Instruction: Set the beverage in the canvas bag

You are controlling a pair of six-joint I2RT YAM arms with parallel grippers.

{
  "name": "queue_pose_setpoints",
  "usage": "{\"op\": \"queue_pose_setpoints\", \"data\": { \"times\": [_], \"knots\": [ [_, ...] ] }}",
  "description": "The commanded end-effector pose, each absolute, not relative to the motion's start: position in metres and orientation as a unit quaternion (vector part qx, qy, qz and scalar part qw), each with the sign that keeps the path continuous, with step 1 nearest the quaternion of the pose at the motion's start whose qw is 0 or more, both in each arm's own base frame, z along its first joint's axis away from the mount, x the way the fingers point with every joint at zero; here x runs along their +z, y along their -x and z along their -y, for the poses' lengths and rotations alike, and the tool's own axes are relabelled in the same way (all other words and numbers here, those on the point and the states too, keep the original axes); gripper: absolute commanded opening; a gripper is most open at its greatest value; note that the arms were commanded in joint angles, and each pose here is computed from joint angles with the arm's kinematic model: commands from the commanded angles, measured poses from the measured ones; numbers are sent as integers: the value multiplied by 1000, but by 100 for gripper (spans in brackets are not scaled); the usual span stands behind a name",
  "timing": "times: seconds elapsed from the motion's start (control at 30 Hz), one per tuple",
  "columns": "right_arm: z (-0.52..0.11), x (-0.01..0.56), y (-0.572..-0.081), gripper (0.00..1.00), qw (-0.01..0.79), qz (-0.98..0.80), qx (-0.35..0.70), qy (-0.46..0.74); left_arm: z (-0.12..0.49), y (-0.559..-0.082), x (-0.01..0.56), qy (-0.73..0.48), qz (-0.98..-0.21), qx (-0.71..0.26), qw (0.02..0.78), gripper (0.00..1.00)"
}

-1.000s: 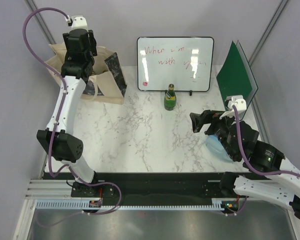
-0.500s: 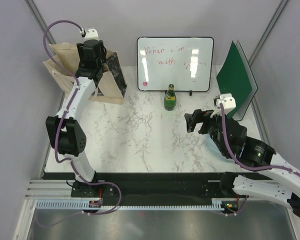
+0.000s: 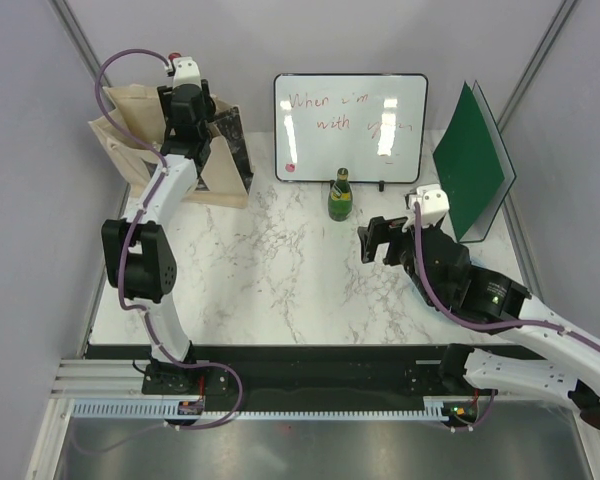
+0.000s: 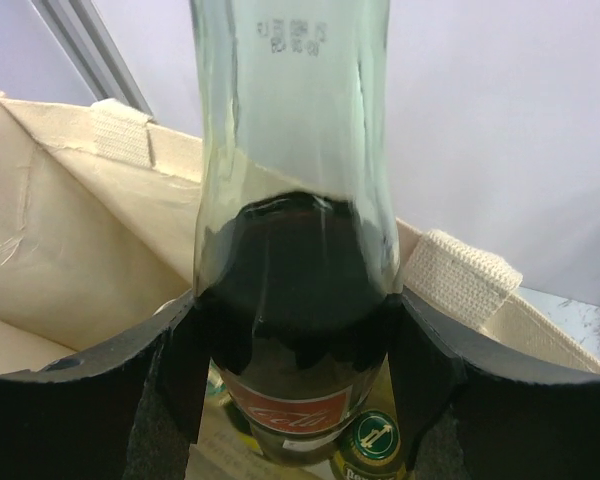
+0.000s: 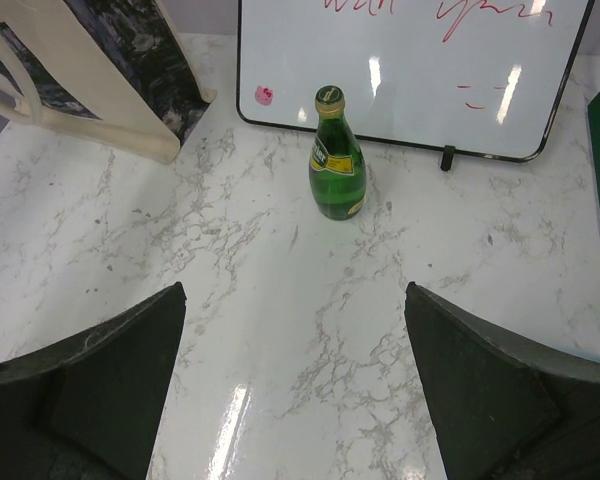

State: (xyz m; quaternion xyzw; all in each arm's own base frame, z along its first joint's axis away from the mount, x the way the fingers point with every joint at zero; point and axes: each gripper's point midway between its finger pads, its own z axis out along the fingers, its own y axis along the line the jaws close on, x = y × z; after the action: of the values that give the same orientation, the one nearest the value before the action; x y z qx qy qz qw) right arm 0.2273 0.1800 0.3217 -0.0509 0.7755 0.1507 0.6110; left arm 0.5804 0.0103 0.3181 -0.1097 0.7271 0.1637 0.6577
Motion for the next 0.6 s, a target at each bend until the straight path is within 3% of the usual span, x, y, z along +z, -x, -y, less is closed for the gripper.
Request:
{"op": "queue_pose_setpoints", "data": {
  "times": [0.0, 0.2, 0.57],
  "knots": [
    [-183, 328, -232, 98, 623, -766, 151, 47, -14, -574, 423, 139, -618, 138, 761, 2],
    [-183, 325, -232, 98, 623, -766, 151, 49, 12, -582, 443, 101, -608, 68, 784, 2],
    [-179, 329, -233, 98, 630, -762, 140, 51, 18, -586, 373, 61, -655, 3, 754, 2]
  ]
}}
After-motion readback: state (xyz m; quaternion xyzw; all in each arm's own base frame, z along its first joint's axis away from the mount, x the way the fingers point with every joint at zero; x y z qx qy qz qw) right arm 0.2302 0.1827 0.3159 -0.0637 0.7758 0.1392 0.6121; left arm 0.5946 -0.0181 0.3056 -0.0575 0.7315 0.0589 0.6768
